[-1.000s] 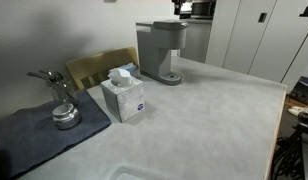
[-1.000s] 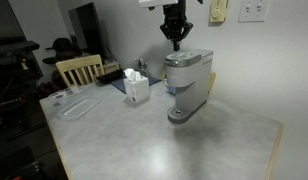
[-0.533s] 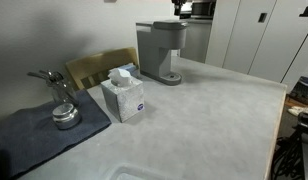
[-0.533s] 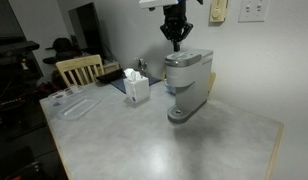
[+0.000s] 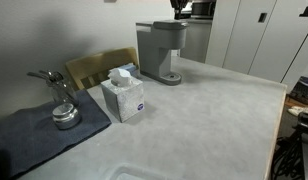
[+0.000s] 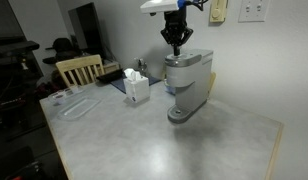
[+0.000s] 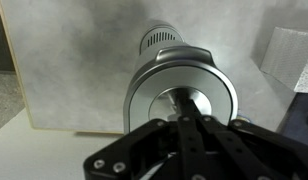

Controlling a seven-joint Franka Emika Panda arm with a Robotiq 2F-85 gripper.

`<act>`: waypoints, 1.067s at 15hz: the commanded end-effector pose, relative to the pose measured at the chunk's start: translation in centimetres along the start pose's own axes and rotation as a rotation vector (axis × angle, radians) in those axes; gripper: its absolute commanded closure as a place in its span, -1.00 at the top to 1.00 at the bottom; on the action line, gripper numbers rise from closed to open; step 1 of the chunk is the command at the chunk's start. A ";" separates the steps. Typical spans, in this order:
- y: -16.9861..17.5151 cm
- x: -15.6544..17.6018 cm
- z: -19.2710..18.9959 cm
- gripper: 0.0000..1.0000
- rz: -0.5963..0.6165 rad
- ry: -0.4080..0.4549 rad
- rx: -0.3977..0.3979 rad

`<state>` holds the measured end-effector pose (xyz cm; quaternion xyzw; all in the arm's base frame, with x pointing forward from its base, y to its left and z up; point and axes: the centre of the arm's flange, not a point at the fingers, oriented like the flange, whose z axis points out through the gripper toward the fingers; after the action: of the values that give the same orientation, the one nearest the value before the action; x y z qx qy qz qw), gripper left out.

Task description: Press the top of the coffee maker

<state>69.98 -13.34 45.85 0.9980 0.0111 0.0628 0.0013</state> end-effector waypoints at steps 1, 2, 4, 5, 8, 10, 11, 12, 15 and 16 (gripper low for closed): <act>0.6 -0.1 1.0 -1.00 0.003 -0.031 0.002; 0.6 -0.2 1.1 -1.00 0.003 -0.034 0.001; 0.6 -0.2 1.1 -1.00 0.004 -0.033 0.002; 0.6 -0.2 1.1 -1.00 0.004 -0.034 0.002; 0.6 -0.3 1.2 -1.00 0.003 -0.036 0.005; 0.5 -0.5 1.4 -1.00 0.003 -0.039 0.008; 0.4 -0.7 1.6 -1.00 0.003 -0.044 0.012; 0.4 -0.8 1.8 -1.00 0.001 -0.047 0.013; 0.3 -1.0 2.2 -1.00 -0.002 -0.055 0.012; 0.3 -1.0 2.3 -1.00 -0.002 -0.055 0.013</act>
<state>69.98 -13.46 45.27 0.9983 0.0102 0.0574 0.0005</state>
